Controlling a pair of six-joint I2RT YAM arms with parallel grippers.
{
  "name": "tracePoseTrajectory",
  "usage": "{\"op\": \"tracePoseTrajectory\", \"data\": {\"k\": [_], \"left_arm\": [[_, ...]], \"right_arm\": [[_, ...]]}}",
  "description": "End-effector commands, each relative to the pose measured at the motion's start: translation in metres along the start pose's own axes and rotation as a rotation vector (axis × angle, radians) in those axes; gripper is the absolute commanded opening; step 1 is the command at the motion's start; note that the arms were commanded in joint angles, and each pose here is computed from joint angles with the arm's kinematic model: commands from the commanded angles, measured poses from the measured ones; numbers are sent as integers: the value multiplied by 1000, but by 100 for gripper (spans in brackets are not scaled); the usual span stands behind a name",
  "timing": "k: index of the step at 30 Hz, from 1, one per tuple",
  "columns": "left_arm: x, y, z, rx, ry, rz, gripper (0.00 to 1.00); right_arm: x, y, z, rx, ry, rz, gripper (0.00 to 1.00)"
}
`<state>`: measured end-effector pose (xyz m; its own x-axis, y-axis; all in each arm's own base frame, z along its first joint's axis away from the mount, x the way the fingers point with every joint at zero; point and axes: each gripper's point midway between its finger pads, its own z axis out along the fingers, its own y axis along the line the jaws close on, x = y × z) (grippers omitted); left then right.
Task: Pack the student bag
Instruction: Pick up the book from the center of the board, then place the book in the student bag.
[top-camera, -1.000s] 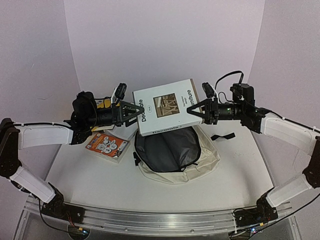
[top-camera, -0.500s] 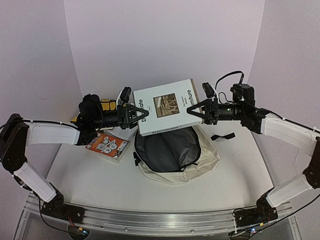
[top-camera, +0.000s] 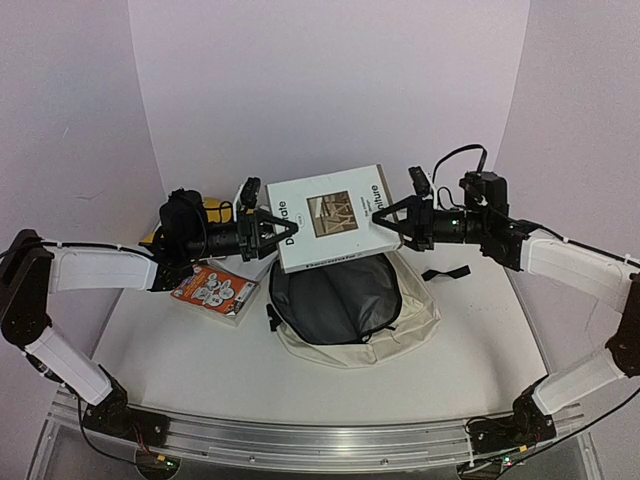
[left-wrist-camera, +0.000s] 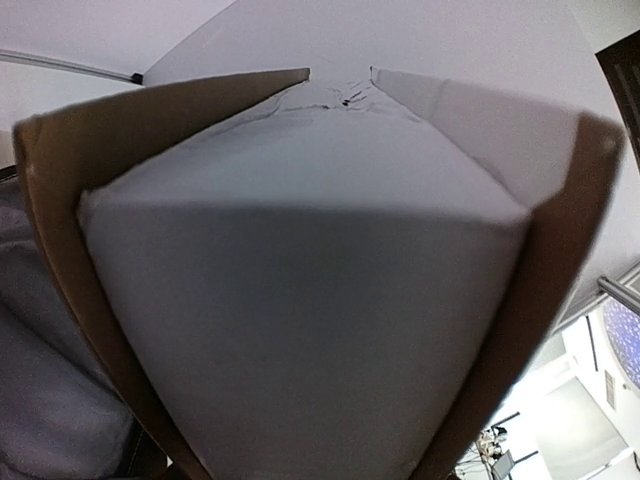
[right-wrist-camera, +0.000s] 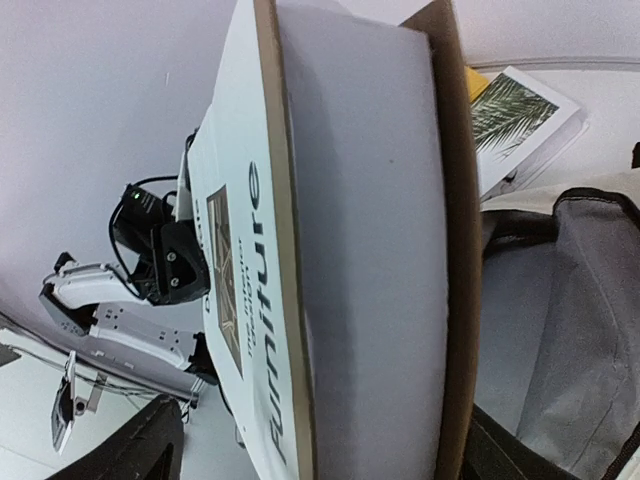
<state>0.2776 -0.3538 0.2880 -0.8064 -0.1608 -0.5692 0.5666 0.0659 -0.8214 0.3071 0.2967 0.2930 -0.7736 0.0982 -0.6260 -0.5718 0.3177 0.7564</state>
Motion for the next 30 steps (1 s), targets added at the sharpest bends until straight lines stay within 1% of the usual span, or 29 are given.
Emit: {"op": "tracePoseTrajectory", "data": {"k": [1,5,9,10,11,12,13,14,16,17,22,24,25,28,30], "left_arm": [[-24,4,-21,-115,-122,-4,27],[-30,20,-43,-166,-181,-63,27],[-27,43,-68,-268,-217,-138,28],[-27,47,-74,-282,-224,-148,28],[-27,50,-77,-291,-229,-154,28],[-28,52,-83,-299,-234,-162,29],[-25,55,-86,-311,-231,-173,29],[-25,58,-90,-327,-233,-178,29],[-20,62,-94,-350,-226,-193,29],[-17,64,-96,-357,-220,-203,29],[-7,72,-100,-372,-207,-252,29],[-3,76,-101,-377,-201,-269,29],[-1,78,-102,-382,-197,-278,29],[3,82,-103,-390,-195,-294,28],[4,84,-104,-395,-196,-303,28]], "right_arm": [[-12,-20,-6,133,-88,-33,89],[-16,-50,-12,292,-129,-21,92],[-9,-115,-35,646,-142,25,95],[-5,-127,-39,705,-125,31,94],[-1,-133,-39,725,-106,34,94],[7,-145,-38,759,-71,37,88],[16,-152,-34,764,-31,48,79],[25,-158,-28,751,9,62,75],[40,-170,-19,745,68,90,70],[47,-177,-16,755,92,98,70],[54,-205,-20,858,114,85,70],[57,-207,-15,842,140,84,67],[59,-206,-12,827,152,84,64],[61,-205,-3,797,176,73,59],[61,-203,3,779,185,65,59]]}}
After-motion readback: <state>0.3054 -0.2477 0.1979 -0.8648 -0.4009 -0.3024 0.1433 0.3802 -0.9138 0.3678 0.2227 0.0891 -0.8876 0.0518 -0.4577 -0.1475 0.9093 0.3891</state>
